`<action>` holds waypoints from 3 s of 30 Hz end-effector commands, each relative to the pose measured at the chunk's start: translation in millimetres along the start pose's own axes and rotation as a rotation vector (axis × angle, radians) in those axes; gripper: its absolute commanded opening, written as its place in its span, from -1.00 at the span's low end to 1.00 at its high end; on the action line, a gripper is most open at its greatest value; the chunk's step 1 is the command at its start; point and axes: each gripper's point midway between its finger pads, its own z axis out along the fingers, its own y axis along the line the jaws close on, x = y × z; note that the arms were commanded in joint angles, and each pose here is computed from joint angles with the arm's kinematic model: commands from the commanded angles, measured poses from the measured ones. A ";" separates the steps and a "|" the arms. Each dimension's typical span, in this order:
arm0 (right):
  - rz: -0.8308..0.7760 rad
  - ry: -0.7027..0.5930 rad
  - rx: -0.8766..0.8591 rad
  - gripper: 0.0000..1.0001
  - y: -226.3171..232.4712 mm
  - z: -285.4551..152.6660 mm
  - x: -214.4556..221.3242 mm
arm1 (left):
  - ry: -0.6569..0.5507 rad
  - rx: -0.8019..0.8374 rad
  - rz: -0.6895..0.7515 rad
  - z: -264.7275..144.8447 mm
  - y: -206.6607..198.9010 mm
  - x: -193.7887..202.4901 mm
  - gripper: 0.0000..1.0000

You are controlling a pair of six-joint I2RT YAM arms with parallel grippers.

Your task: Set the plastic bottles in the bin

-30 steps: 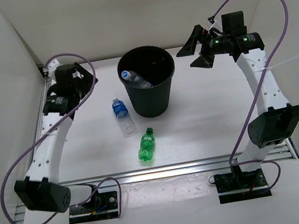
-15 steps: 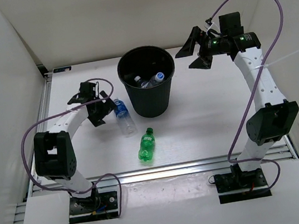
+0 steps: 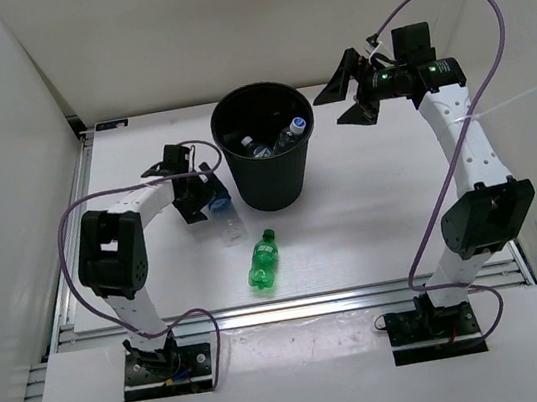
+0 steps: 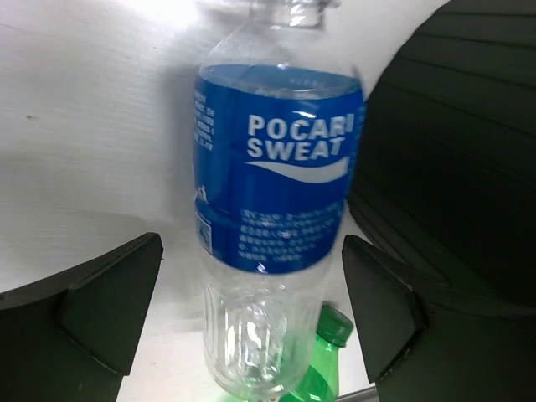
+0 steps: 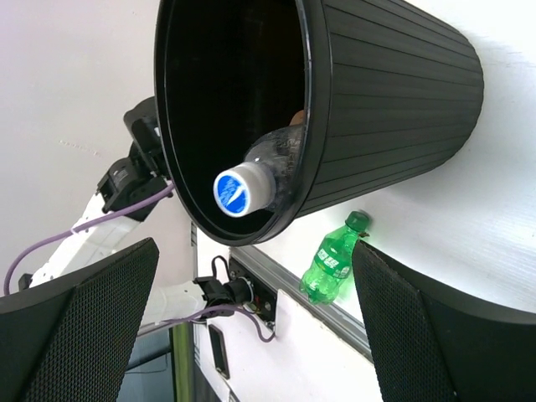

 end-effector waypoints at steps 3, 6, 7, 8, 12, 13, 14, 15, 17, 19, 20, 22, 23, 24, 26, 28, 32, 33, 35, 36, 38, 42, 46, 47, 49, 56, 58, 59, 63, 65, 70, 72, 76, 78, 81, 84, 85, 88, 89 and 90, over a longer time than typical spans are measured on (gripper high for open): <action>-0.024 -0.005 -0.035 1.00 10.8 -3.1 -5.8 | 0.033 0.008 0.004 2.5 2.8 13.8 0.82; -0.018 0.007 -0.040 1.00 9.3 -0.6 -5.2 | 0.065 -0.002 -0.019 6.8 14.4 20.6 0.40; -0.011 0.012 -0.036 1.00 6.3 2.2 -5.6 | 0.053 0.009 -0.005 2.0 11.6 18.0 0.17; -0.002 0.012 -0.036 1.00 6.7 2.2 -5.6 | 0.026 0.003 -0.020 -2.4 15.9 8.8 -0.01; 0.006 0.024 -0.039 1.00 4.5 5.2 -5.1 | -0.202 0.043 -0.058 -65.4 -1.4 -46.7 -0.20; 0.006 0.024 -0.039 1.00 4.5 5.2 -5.1 | -0.278 0.050 -0.054 -84.0 -8.4 -62.6 -0.20; 0.006 0.024 -0.039 1.00 4.5 5.2 -5.1 | -0.354 0.058 -0.052 -103.7 -15.5 -78.0 -0.20; 0.012 0.029 -0.035 1.00 1.5 8.0 -5.5 | -0.469 0.070 -0.053 -134.3 -28.2 -104.3 -0.20; 0.021 0.029 -0.035 1.00 1.9 8.0 -5.5 | -0.593 0.115 -0.049 -179.9 -50.7 -126.5 -0.18; 0.021 0.029 -0.035 1.00 1.9 8.0 -5.5 | -0.720 0.193 -0.020 -232.6 -85.9 -152.5 -0.16; 0.021 0.029 -0.035 1.00 1.9 8.0 -5.5 | -0.760 0.214 -0.004 -250.6 -100.1 -155.4 -0.13; 0.021 0.024 -0.028 1.00 0.6 8.3 -6.4 | -0.839 0.305 0.023 -293.0 -136.2 -170.8 -0.11; 0.021 0.024 -0.028 1.00 0.6 8.3 -6.5 | -0.860 0.327 0.044 -303.3 -147.5 -174.3 -0.11; 0.015 0.019 -0.031 1.00 3.6 5.5 -6.1 | -0.850 0.381 0.070 -310.8 -166.1 -170.6 -0.11; 0.015 0.012 -0.022 1.00 1.9 5.9 -7.3 | -0.861 0.439 0.105 -318.4 -194.1 -179.6 -0.09; 0.005 0.003 -0.012 1.00 0.7 4.2 -6.7 | -0.819 0.493 0.156 -304.1 -223.6 -178.9 -0.09; -0.006 -0.017 -0.003 1.00 3.3 -1.5 -6.2 | -0.704 0.509 0.267 -252.5 -259.0 -151.9 0.01; -0.014 -0.025 -0.008 1.00 7.2 -5.2 -5.6 | -0.651 0.514 0.305 -236.6 -266.6 -135.5 0.04; -0.020 -0.027 0.004 1.00 3.6 -5.9 -3.0 | -0.600 0.489 0.348 -212.2 -269.6 -119.2 0.08; -0.029 -0.042 0.008 1.00 6.2 -9.8 -3.6 | -0.587 0.489 0.401 -205.9 -277.2 -106.8 0.13; -0.039 -0.043 0.008 1.00 6.8 -12.5 -0.7 | -0.568 0.458 0.434 -194.5 -272.4 -99.6 0.31; -0.035 -0.063 0.043 1.00 0.5 -17.1 4.5 | -0.621 0.496 0.473 -235.5 -275.6 -94.6 0.98; 0.008 -0.070 0.063 1.00 -3.1 -24.5 17.7 | -0.758 0.465 0.428 -299.7 -247.9 -97.6 0.98; 0.046 -0.063 0.096 1.00 -17.2 -20.6 25.5 | -0.829 0.398 0.369 -314.2 -229.0 -106.5 0.98; 0.072 -0.097 0.114 1.00 -22.4 -25.0 32.0 | -0.905 0.352 0.276 -348.3 -189.8 -99.1 0.98; 0.205 -0.128 0.070 1.00 -61.3 -12.2 85.9 | -1.060 0.124 0.090 -386.1 -42.8 -66.3 0.98; 0.223 -0.138 0.061 1.00 -64.1 -12.2 105.6 | -1.066 0.067 0.022 -387.0 -7.4 -50.7 0.98; 0.235 -0.091 0.067 1.00 -75.6 -0.4 128.7 | -1.020 0.016 -0.011 -376.6 11.2 -39.9 0.98; 0.203 0.059 0.103 1.00 -87.0 33.0 185.0 | -0.848 -0.136 -0.034 -346.7 51.6 -4.8 0.98; 0.110 0.169 0.149 1.00 -82.4 54.7 220.0 | -0.799 -0.194 -0.047 -338.1 64.3 3.7 0.98; -0.079 0.239 0.274 1.00 -75.3 91.7 255.1 | -0.779 -0.194 -0.064 -341.6 75.7 17.0 0.98; -0.104 0.264 0.291 1.00 -71.1 106.5 258.4 | -0.792 -0.178 -0.070 -346.4 76.8 18.6 0.98; -0.116 0.308 0.336 1.00 -76.0 130.8 272.7 | -0.774 -0.181 -0.054 -352.7 81.0 25.4 0.98; -0.109 0.339 0.364 1.00 -83.0 142.0 281.6 | -0.768 -0.175 -0.052 -354.6 80.4 27.0 0.98; -0.096 0.366 0.401 1.00 -92.1 152.6 293.3 | -0.744 -0.192 -0.034 -352.3 84.2 31.8 0.98; -0.078 0.382 0.413 1.00 -94.2 157.9 303.4 | -0.734 -0.203 -0.030 -353.6 87.3 34.6 0.98; -0.077 0.383 0.415 1.00 -96.6 161.6 304.2 | -0.726 -0.197 -0.028 -354.2 88.5 38.0 0.98; -0.057 0.389 0.406 0.98 -94.4 169.5 308.8 | -0.703 -0.210 -0.020 -351.5 93.9 44.3 0.98; -0.047 0.399 0.417 0.94 -96.9 171.5 314.4 | -0.702 -0.210 -0.019 -351.4 93.9 44.4 0.98; -0.034 0.405 0.412 0.91 -97.2 174.8 316.4 | -0.701 -0.211 -0.019 -353.1 96.8 47.0 0.98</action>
